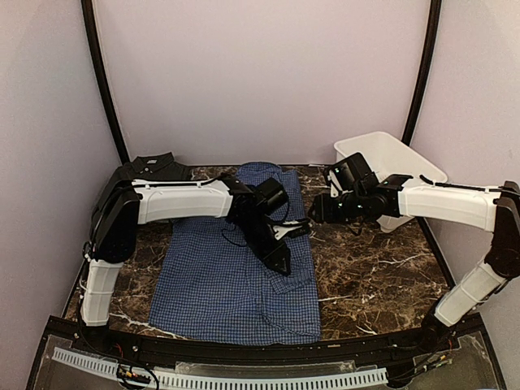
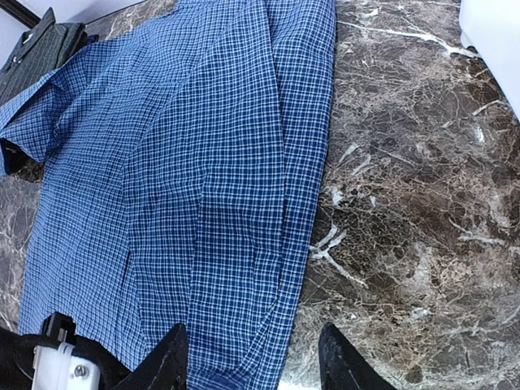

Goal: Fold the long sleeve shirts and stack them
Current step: Fold the flattened shirt at the center of the board.

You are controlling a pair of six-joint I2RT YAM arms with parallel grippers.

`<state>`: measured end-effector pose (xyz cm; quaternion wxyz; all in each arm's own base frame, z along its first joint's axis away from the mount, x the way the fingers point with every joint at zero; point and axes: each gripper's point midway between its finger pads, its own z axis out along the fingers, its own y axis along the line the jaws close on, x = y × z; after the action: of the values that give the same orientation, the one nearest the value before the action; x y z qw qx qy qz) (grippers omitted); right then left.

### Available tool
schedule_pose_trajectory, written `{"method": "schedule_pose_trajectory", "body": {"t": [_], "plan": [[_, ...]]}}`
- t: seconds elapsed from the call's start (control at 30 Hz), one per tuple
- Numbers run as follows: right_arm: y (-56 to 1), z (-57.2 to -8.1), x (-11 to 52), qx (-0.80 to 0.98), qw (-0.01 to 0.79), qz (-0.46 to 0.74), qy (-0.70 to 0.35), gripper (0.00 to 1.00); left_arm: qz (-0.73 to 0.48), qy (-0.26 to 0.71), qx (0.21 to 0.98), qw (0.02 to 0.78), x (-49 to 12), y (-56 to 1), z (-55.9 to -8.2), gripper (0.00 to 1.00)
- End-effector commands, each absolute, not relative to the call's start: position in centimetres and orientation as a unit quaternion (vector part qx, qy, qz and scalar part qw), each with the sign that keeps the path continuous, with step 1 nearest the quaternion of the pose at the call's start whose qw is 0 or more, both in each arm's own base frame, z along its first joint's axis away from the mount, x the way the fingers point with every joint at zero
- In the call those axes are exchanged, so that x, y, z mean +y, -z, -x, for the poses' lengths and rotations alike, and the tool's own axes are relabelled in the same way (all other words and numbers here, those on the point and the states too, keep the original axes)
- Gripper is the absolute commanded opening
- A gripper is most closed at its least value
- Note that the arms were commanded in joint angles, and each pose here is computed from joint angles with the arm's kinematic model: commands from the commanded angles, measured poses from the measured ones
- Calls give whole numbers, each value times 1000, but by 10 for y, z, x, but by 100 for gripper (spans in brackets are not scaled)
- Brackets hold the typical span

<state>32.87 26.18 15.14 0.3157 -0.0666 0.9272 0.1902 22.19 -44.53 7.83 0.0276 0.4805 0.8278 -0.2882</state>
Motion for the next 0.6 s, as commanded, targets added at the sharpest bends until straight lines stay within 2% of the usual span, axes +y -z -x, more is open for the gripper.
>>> {"method": "schedule_pose_trajectory", "body": {"t": [0.0,0.07,0.27,0.57], "plan": [[-147,-329,257,928,318,66,-180,52,-480,309,820,25,-450,-90,-216,51],[-145,-329,255,929,318,65,-178,52,-479,337,810,35,-457,-104,-214,56],[-137,-323,259,930,306,71,-191,52,-429,357,826,80,-462,-127,-237,57],[-137,-333,282,924,299,84,-223,49,-228,340,890,198,-417,-139,-363,52]]}}
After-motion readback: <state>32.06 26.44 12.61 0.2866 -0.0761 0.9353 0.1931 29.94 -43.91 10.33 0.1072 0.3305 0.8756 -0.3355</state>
